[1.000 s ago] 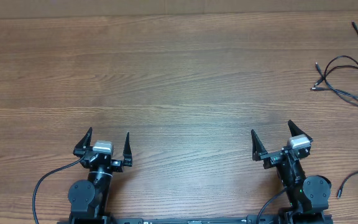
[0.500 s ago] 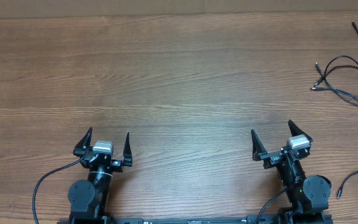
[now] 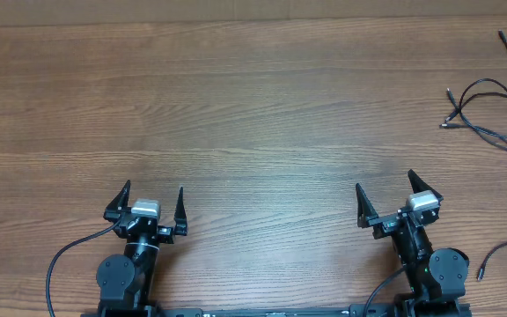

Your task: Untangle cables

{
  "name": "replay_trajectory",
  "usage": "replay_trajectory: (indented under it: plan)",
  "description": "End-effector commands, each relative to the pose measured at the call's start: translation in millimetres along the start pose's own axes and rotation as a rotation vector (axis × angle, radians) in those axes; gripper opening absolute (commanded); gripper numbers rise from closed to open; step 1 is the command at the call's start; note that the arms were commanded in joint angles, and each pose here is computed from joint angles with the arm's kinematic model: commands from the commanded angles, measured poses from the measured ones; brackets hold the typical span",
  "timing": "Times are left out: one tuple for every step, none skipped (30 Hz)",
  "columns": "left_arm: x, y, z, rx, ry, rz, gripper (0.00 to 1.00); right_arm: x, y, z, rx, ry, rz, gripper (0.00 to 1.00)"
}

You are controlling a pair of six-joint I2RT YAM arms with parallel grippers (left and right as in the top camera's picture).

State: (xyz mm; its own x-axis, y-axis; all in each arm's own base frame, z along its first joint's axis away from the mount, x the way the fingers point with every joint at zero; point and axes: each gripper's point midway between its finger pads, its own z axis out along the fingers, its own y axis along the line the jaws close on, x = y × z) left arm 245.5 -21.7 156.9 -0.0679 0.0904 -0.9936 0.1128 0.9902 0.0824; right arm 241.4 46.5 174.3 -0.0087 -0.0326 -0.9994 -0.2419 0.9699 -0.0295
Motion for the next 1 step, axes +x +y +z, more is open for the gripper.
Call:
replay_trajectory:
  plan:
    - [0.8, 2.9, -0.3, -0.015, -0.001, 0.002, 1.0, 1.3, 0.5, 0.0, 0.0, -0.006, -0.005, 1.0]
